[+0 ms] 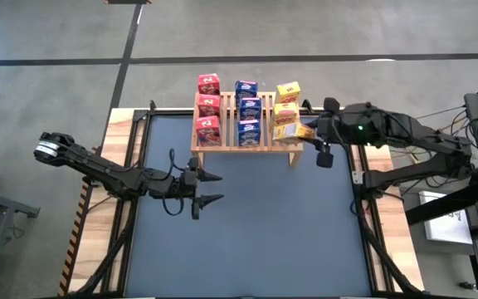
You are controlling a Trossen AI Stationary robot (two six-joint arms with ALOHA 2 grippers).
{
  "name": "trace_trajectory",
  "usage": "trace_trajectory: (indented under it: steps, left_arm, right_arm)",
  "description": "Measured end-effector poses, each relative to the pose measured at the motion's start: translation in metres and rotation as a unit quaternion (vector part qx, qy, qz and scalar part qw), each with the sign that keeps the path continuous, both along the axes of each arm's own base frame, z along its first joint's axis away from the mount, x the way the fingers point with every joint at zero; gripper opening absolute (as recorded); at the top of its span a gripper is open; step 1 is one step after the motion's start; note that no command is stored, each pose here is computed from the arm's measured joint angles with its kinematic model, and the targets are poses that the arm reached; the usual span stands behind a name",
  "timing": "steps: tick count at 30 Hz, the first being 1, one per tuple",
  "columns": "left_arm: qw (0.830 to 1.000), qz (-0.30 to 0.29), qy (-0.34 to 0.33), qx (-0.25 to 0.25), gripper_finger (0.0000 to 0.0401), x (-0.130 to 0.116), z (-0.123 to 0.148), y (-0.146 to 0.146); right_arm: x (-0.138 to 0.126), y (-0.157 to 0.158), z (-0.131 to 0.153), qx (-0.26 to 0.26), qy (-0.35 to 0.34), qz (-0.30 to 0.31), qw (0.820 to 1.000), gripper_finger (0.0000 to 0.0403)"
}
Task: Stack cereal on shelf
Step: Put the yellow cereal box aligned with the other yellow cereal boxes on the shelf
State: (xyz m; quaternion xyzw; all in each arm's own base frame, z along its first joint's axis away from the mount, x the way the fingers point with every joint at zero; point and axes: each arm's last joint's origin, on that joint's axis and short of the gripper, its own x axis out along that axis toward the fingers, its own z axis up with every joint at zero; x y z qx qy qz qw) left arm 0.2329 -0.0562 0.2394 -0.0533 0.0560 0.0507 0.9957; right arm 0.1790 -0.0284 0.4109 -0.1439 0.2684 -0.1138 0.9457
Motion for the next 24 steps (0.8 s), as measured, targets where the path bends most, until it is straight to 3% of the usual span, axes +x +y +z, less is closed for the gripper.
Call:
trace_trajectory:
  steps: [24]
  left_arm:
    - [1.0,0.001,0.011,-0.002,0.0252,0.0,-0.002,0.0]
  right_arm:
    - [0.036,-0.06,-0.041,0.05,0.132,0.012,0.99,0.0148]
